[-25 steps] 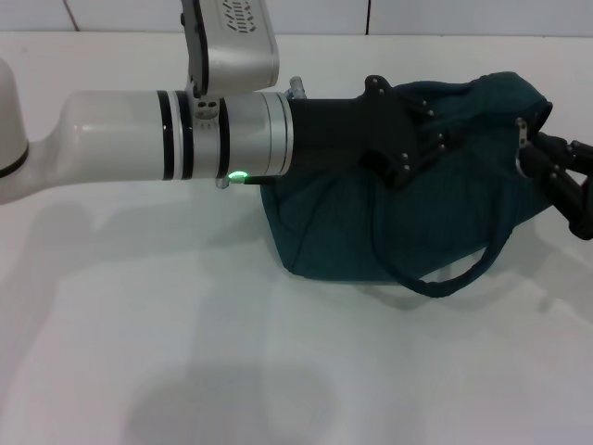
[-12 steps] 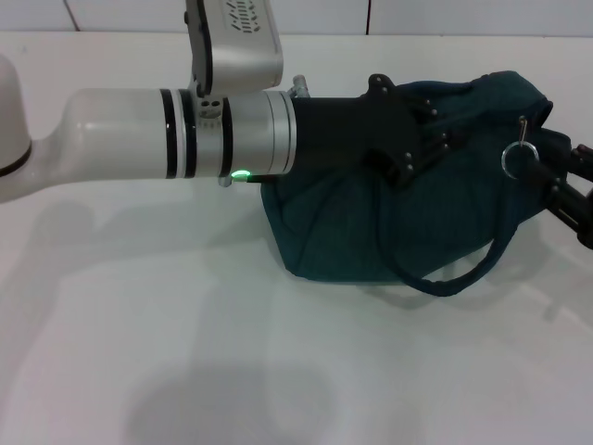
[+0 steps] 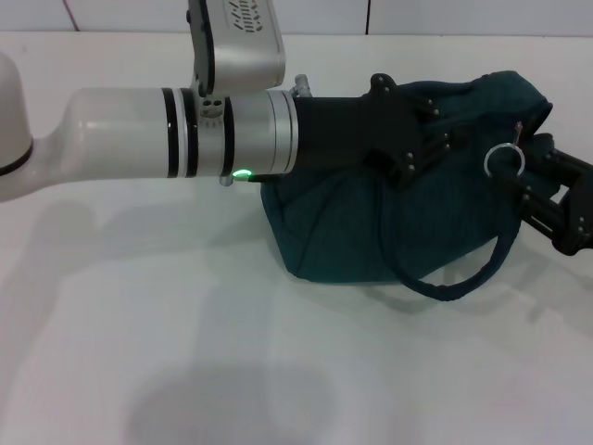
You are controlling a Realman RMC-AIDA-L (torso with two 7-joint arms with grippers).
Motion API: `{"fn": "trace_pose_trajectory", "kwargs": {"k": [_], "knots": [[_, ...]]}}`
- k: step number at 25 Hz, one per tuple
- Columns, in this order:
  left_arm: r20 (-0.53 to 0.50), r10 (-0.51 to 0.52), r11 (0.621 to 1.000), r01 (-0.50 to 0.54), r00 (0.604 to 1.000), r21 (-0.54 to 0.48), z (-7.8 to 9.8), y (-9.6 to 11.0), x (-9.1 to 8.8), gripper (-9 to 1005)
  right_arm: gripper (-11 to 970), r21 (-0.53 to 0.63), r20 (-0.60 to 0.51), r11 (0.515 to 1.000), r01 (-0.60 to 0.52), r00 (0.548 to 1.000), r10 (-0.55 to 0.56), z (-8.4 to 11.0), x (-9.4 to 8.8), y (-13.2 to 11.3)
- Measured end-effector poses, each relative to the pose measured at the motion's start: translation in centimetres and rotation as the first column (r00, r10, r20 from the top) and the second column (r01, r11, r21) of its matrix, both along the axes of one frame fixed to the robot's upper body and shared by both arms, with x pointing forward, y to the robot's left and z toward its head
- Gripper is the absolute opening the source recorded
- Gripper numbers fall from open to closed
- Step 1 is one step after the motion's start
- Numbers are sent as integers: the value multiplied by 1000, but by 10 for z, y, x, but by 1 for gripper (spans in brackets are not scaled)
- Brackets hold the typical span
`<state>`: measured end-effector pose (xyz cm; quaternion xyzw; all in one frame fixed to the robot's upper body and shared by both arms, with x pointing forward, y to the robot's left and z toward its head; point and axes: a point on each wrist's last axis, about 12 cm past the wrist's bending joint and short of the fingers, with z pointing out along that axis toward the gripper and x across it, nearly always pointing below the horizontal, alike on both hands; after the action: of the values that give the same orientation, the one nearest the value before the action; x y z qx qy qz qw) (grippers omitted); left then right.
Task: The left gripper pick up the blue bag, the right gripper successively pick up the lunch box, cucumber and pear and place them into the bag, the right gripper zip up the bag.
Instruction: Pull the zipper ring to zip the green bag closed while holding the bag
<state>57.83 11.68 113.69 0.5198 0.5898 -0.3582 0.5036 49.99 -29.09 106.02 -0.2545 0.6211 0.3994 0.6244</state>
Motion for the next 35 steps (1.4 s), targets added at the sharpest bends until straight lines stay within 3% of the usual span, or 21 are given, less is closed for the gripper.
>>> {"fn": "trace_pose_trajectory", "kwargs": {"k": [11,19,29,35], "knots": [[-1,5,1000,-5,1000,0,0,2,0,81,374,-1,15,1000,-25,1000,25,0,-3,4],[-1,8,1000,-8,1000,4,-1,3,0,82,183,16,27,1000,-19,999,18,2,-4,4],[3,7,1000,-7,1000,11,-1,4,1,82,104,31,54,999,-6,999,4,5,-5,1],[4,5,1000,-5,1000,12,-1,4,1,82,119,28,41,1000,0,999,-1,4,-5,0]]}}
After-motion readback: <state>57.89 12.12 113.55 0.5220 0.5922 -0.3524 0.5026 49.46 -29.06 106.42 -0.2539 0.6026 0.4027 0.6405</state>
